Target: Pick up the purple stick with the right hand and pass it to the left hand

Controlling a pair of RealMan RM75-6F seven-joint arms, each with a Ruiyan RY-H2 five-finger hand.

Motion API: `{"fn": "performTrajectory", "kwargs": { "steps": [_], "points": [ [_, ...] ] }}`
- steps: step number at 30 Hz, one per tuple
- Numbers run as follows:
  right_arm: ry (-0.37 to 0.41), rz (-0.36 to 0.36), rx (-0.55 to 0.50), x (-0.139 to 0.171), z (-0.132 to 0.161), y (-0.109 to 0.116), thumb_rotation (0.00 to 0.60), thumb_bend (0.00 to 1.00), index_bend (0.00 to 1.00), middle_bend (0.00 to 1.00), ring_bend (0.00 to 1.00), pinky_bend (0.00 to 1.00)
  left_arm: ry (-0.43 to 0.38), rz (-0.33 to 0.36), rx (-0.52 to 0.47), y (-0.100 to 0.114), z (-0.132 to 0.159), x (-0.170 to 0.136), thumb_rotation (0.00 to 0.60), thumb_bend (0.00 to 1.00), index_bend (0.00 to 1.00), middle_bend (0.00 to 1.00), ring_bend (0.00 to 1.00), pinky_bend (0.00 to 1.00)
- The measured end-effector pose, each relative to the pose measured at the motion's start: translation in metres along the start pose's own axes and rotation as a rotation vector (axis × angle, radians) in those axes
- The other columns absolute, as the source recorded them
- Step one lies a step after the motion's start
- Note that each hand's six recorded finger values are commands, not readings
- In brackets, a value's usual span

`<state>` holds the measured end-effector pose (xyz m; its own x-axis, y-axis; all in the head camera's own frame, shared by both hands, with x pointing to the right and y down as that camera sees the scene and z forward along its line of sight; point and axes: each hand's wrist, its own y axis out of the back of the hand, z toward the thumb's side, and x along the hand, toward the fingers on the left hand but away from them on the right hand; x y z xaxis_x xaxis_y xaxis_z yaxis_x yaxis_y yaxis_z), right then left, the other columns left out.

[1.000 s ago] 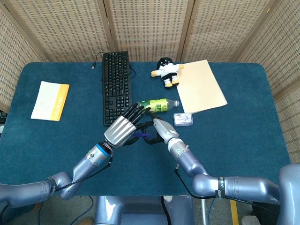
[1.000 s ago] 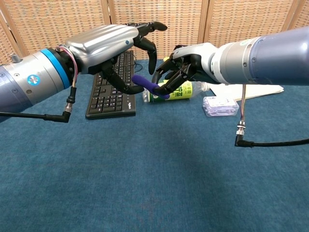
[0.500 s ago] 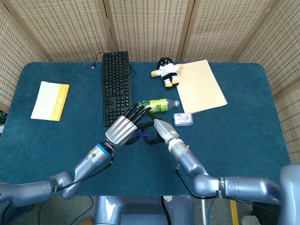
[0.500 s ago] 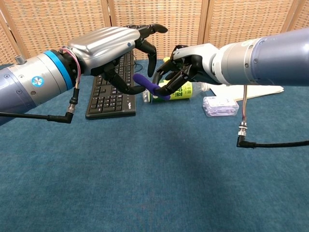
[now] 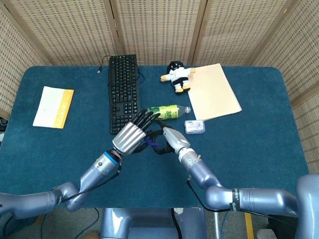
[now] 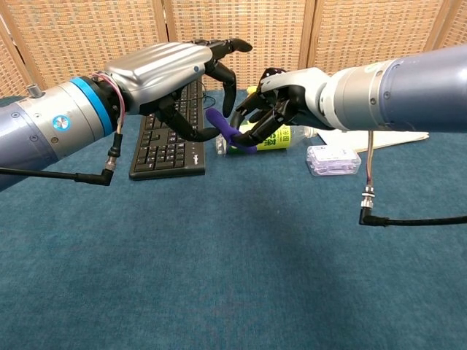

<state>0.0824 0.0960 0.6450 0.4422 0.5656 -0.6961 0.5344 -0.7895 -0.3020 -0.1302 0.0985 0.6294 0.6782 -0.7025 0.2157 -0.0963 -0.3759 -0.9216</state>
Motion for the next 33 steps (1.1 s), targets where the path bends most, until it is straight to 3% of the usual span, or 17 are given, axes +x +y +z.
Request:
{"fn": "performTrajectory", "kwargs": {
  "steps": [33],
  "points": [
    [-0.020, -0.009, -0.002, 0.001, -0.013, 0.006, 0.600, 0.73, 0.64, 0.01, 0.00, 0.00, 0.012, 0.014, -0.003, 0.005, 0.000, 0.001, 0.600, 0.45, 0.76, 0.00, 0.00, 0.00]
  ]
}}
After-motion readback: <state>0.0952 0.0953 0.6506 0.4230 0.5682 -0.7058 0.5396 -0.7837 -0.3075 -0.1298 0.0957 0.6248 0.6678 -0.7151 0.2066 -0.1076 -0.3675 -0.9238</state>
